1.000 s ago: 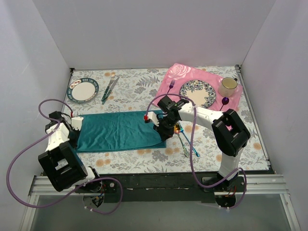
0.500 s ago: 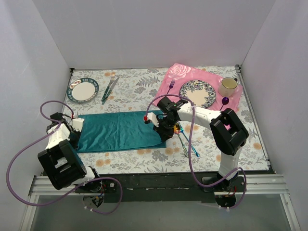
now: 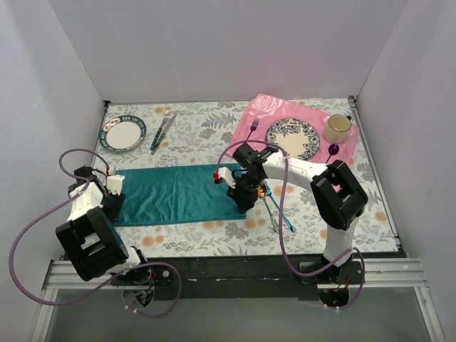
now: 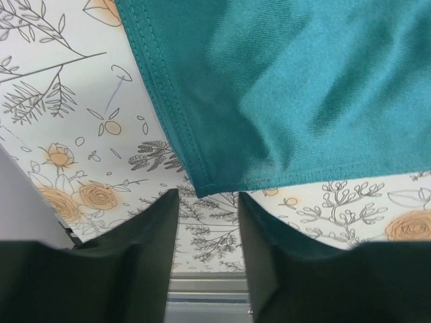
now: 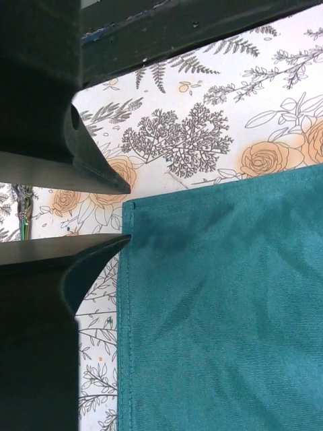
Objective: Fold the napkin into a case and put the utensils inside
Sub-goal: Fold and flatten the napkin at the center of the board, then smooth out the rectangle-folded napkin at the center of the board.
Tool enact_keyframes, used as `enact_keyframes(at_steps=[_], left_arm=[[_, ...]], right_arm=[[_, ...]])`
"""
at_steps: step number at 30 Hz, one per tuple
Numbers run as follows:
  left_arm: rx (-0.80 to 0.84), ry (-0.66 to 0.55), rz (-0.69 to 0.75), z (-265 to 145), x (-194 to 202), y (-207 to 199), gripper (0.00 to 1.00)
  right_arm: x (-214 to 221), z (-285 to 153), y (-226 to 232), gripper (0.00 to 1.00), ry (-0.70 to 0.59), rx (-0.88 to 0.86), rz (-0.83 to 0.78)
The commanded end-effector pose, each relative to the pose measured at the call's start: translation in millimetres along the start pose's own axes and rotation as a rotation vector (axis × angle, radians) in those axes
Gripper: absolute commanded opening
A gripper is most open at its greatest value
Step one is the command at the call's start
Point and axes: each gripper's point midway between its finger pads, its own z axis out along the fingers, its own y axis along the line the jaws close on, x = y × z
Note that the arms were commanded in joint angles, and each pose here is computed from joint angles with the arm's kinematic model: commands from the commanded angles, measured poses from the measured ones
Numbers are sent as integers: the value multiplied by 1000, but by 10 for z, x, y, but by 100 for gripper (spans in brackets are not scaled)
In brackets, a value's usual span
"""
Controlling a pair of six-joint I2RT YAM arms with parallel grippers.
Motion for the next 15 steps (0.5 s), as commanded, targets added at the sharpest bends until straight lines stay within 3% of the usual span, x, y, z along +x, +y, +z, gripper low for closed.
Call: enact_keyframes(at_steps=[1,6,15], left_arm=[[-23,-86,-12,-272,-222,105,45],[3,-148,-24,-516,-439,131,51],[61,-149,-49,-282,-369,-32,50]], right_arm=[[-254,-263,148,39,-58,-19,-58],[-426,-406,40,39,-85,23,-74],[-523,-170,-374,34,-41,90,0]])
